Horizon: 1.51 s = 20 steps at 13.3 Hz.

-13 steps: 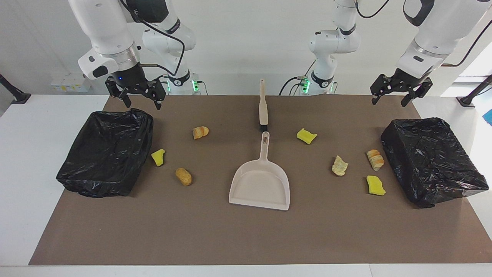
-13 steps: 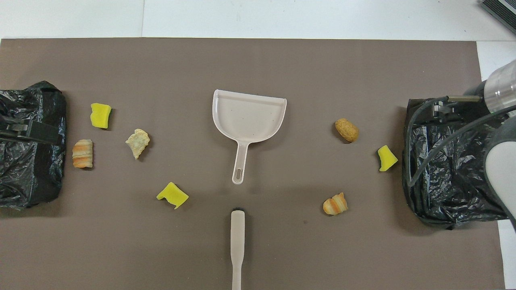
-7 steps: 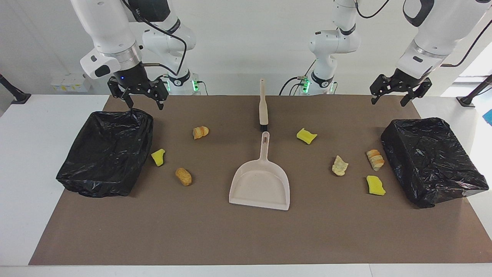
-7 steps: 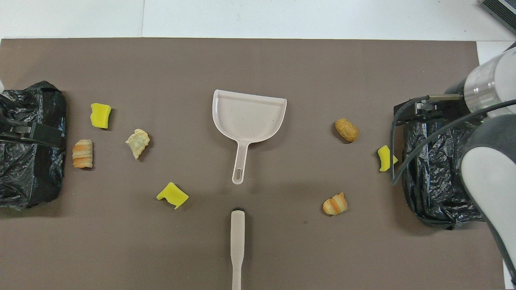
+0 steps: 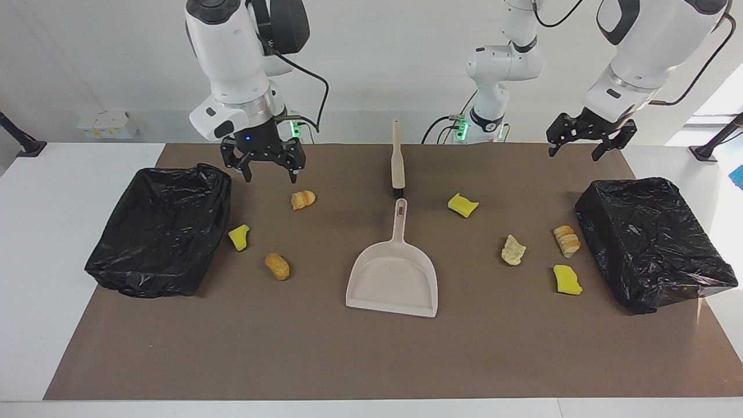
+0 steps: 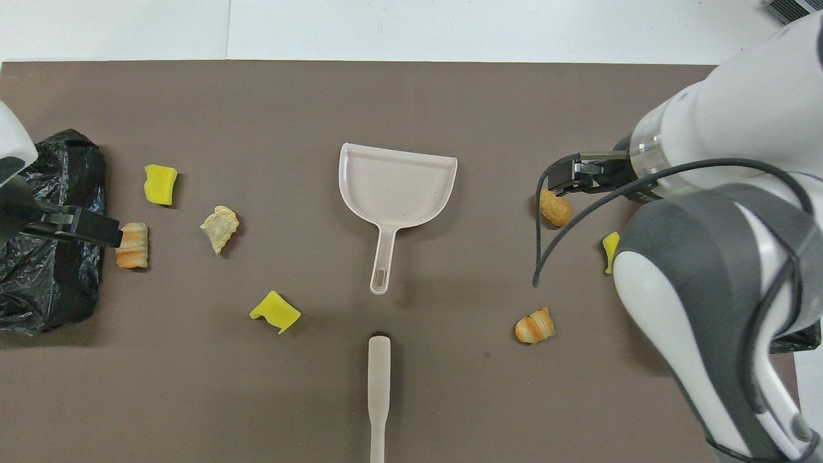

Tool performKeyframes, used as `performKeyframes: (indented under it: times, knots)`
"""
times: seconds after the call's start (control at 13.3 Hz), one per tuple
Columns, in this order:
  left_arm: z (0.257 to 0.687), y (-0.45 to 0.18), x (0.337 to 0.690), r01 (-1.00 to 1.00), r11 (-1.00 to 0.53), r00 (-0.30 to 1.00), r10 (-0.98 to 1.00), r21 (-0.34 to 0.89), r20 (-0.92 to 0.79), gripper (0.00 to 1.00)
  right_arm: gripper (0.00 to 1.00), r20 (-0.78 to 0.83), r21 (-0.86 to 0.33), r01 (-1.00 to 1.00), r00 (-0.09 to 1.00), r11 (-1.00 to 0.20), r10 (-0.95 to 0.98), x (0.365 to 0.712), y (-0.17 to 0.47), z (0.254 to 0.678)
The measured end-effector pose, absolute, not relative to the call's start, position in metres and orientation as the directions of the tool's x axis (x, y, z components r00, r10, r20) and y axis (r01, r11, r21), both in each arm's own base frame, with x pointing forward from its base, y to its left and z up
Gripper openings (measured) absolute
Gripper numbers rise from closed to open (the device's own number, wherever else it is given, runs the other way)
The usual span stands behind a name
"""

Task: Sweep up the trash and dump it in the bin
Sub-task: 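Reach the right gripper to the dustpan handle while the left gripper reaches the brush, then grasp the dustpan with the right gripper while the left gripper grasps the brush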

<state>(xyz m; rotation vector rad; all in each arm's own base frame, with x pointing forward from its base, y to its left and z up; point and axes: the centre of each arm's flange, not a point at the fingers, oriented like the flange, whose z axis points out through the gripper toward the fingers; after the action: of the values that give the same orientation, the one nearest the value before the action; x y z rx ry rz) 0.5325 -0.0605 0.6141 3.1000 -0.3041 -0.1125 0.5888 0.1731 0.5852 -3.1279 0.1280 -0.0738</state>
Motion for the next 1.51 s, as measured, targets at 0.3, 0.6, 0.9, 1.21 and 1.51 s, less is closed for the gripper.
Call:
performKeyframes:
  times: [0.3,0.6,0.9,1.21,1.51]
  knots:
    - [0.586,-0.084,0.527,-0.228,-0.971,0.966,-0.236,0.076,-0.108,1.00,1.00,0.051,0.016,-0.136,0.990,-0.991,-0.135,0.616,0.255,0.506]
    - [0.525,-0.143,0.498,-0.323,-0.942,0.940,-0.330,0.089,-0.086,1.00,1.00,0.058,-0.009,-0.187,0.981,-0.982,-0.187,0.628,0.329,0.446]
    - [0.473,-0.188,0.426,-0.327,-0.940,0.939,-0.335,0.097,-0.082,1.00,1.00,0.053,-0.019,-0.211,0.976,-0.977,-0.212,0.602,0.403,0.400]
    - [0.437,-0.220,0.361,-0.392,-0.916,0.916,-0.397,0.088,-0.054,1.00,1.00,0.062,-0.036,-0.199,0.978,-0.979,-0.201,0.590,0.431,0.380]
    - [0.401,-0.277,0.295,-0.398,-0.913,0.916,-0.400,0.089,-0.006,1.00,1.00,0.050,-0.026,-0.173,0.984,-0.985,-0.174,0.575,0.443,0.353]
